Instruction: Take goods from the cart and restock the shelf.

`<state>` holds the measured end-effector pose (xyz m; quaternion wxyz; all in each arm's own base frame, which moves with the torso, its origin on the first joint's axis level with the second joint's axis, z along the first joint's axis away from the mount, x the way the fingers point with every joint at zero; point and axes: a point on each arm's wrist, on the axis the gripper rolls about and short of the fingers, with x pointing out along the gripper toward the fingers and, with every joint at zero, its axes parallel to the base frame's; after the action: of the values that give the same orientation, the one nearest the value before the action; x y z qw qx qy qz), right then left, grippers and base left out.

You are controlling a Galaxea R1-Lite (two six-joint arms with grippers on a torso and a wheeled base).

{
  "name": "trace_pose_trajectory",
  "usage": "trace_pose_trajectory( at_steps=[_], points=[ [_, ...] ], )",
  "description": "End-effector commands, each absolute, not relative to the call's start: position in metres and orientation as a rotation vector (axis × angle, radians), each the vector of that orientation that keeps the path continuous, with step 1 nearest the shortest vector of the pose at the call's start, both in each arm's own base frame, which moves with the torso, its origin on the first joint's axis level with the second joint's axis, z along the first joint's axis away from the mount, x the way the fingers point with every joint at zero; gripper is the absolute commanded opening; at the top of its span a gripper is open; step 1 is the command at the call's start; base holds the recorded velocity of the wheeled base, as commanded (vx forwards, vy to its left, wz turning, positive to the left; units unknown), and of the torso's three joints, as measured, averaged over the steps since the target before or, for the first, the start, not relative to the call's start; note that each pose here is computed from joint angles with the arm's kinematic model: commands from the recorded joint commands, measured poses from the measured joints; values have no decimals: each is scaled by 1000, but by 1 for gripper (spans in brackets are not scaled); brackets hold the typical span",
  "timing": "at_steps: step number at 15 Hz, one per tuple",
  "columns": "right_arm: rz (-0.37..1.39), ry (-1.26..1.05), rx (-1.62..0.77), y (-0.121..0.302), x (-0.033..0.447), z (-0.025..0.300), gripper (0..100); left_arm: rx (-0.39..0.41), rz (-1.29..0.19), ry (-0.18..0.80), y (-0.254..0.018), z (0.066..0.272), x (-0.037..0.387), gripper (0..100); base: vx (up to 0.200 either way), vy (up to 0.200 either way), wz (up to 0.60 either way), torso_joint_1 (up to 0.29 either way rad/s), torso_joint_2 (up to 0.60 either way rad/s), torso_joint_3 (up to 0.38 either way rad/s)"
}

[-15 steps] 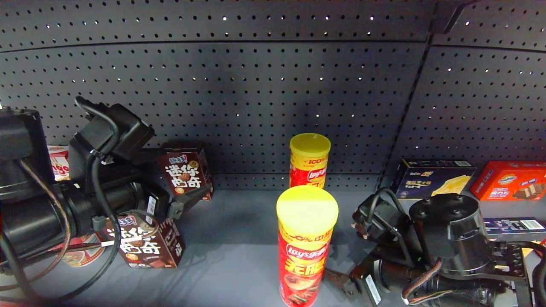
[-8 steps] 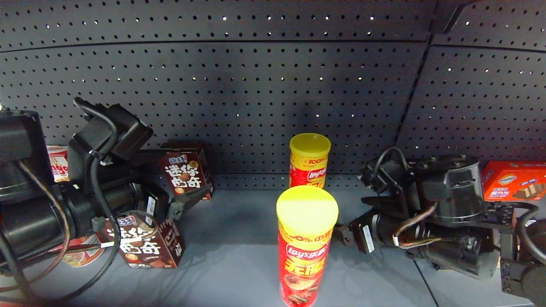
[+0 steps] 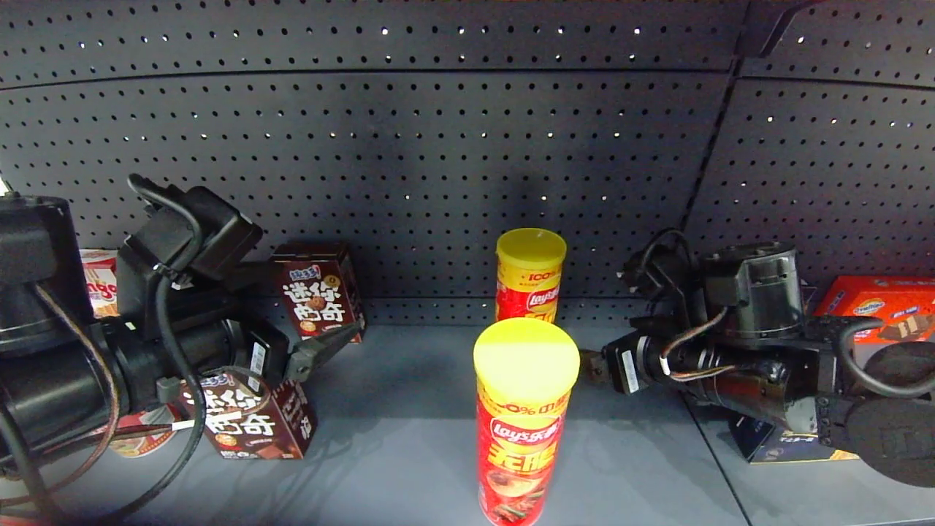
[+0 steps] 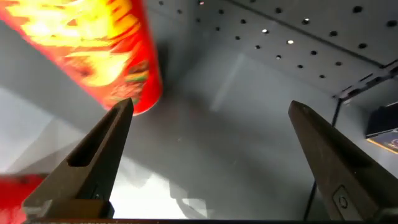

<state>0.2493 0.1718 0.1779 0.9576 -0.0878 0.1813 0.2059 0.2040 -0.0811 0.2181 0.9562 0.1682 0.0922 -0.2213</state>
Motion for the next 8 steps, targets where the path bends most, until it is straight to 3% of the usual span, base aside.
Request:
trace_pose_trajectory(
  at_steps=[1, 8],
  points=[
    [397, 368, -174, 172, 261, 177, 100, 341, -449, 185, -81, 219, 204, 100, 0, 0, 0, 0, 0, 0],
    [393, 358, -167, 187, 289, 168, 100, 341, -448, 182, -81, 219, 204, 100, 0, 0, 0, 0, 0, 0]
  ],
)
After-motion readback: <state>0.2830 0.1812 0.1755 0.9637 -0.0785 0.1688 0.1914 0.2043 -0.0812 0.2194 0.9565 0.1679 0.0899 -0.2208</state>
